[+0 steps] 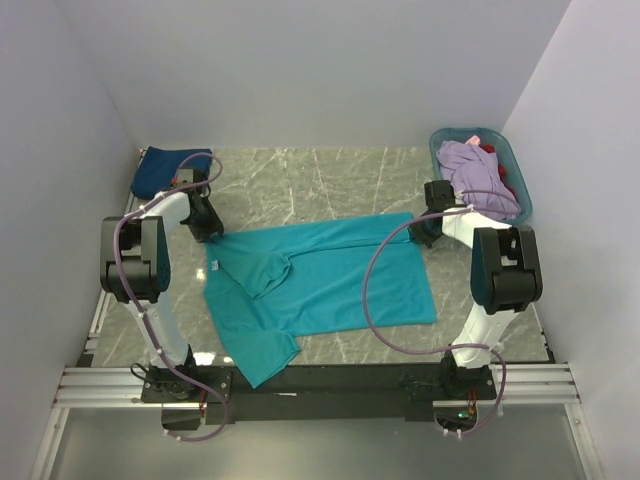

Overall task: Fold and stack the t-shirts
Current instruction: Fold the tshirt

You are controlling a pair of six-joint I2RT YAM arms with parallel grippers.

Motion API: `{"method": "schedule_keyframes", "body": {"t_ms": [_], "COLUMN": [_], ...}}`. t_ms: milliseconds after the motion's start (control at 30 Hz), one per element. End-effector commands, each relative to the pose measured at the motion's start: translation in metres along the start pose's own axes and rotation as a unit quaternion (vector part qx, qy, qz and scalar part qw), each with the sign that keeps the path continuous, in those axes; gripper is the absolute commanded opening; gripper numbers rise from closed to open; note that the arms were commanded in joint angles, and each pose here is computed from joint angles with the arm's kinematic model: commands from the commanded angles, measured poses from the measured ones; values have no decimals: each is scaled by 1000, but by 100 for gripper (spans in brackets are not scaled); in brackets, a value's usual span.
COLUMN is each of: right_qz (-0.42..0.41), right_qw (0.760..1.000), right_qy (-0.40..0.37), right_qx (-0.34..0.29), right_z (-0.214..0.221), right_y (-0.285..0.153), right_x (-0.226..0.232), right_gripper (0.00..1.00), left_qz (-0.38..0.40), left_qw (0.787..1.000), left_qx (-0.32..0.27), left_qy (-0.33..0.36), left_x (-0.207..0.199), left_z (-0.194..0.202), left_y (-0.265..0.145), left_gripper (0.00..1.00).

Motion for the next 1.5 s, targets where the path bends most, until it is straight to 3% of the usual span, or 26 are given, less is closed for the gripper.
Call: {"method": "schedule_keyframes", "body": {"t_ms": [0,200,433,733,967,1100,1167,1333,1467], "right_qz": [13,18,17,-59,-178,-194,-190,-196,-182], "right_qw": [1000,1000,1000,993,973,968,968,967,969], "right_qy": [-1,-10,-24,-86,-146,-157,-160,-161,-152], "right_qx": [-20,-16,0,-52,-10,9,20,38,63], "right_z": [-10,-11,-7,-20,-13,-11,-9,-9,-4], "right_y": [-6,-5,-6,-47,-53,-42,-32,-15,4], "right_x": [-8,-11,-15,20,58,70,72,79,78], "right_gripper": [4,7,22,42,41,37,34,31,31], "left_qz": [-40,-48,-43,32,37,22,23,24,12], "left_qw": [999,999,999,999,997,995,995,997,998], "left_qx": [13,15,19,-2,-60,-89,-88,-56,-29], "left_qy": [9,9,7,-6,-29,-40,-42,-46,-47], "left_x": [13,16,15,-2,-10,-8,-6,-3,-2], "left_z": [1,0,2,-9,-28,-24,-16,6,8], "left_y": [9,10,11,-16,-61,-78,-77,-49,-27], "left_gripper": [41,41,46,66,77,75,69,51,45]}}
Point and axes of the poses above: each gripper's point midway between its finger pads, its own y axis out along the fingers, its own x axis along the line the jaws close on, z = x × y, the point moved 10 cm from there along -y, back along the fingers, and after that the axes turned 3 degrees about y, right-handed, at the moved point
